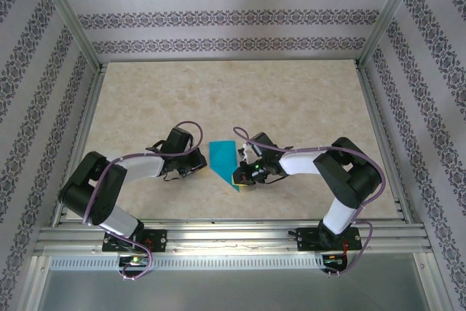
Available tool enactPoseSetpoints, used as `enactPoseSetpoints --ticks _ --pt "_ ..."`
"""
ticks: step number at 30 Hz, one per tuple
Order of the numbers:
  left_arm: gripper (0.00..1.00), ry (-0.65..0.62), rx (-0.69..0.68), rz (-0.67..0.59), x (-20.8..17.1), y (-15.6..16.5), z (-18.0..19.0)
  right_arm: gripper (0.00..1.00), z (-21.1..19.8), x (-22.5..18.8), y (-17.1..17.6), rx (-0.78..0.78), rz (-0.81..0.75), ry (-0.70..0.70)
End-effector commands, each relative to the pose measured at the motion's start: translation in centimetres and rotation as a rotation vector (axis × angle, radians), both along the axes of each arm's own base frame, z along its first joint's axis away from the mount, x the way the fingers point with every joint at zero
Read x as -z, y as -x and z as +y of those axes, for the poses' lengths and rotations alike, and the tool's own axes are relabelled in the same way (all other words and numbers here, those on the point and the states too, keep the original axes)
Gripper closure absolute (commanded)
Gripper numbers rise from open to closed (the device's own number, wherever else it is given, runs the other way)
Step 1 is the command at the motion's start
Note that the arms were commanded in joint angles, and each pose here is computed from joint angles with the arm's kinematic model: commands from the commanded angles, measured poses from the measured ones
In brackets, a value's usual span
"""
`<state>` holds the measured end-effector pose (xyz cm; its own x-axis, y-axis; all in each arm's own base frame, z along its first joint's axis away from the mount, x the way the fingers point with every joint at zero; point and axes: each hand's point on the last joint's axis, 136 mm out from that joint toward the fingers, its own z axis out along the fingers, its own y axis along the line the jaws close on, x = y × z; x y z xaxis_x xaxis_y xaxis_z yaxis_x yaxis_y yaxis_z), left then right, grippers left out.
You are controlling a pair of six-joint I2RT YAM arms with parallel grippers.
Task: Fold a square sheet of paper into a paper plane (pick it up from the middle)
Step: Third fold the triangle at the center of the table.
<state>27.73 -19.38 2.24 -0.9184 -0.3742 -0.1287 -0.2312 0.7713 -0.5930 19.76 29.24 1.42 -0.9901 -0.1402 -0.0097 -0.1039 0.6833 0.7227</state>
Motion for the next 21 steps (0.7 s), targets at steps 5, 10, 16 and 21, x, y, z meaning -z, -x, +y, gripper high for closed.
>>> enactPoseSetpoints --ticks 5,10,16,21 --pt "0.86 0.062 0.084 -0.106 -4.4 -1.4 -1.4 0.96 -0.6 -2.0 -0.1 0.013 0.004 0.051" --pt "0.84 0.066 0.061 -0.119 -6.4 -1.9 -0.9 0.87 -1.6 -5.8 -2.8 0.143 -0.125 0.102" --pt "0.77 0.064 0.033 -0.197 -8.2 -2.7 -0.2 0.79 -5.5 -5.9 -5.3 0.330 -0.272 0.205" --pt "0.73 0.121 -0.045 -0.180 -7.0 -3.7 -0.2 0.78 -5.1 -6.0 -5.7 0.292 -0.200 0.123"
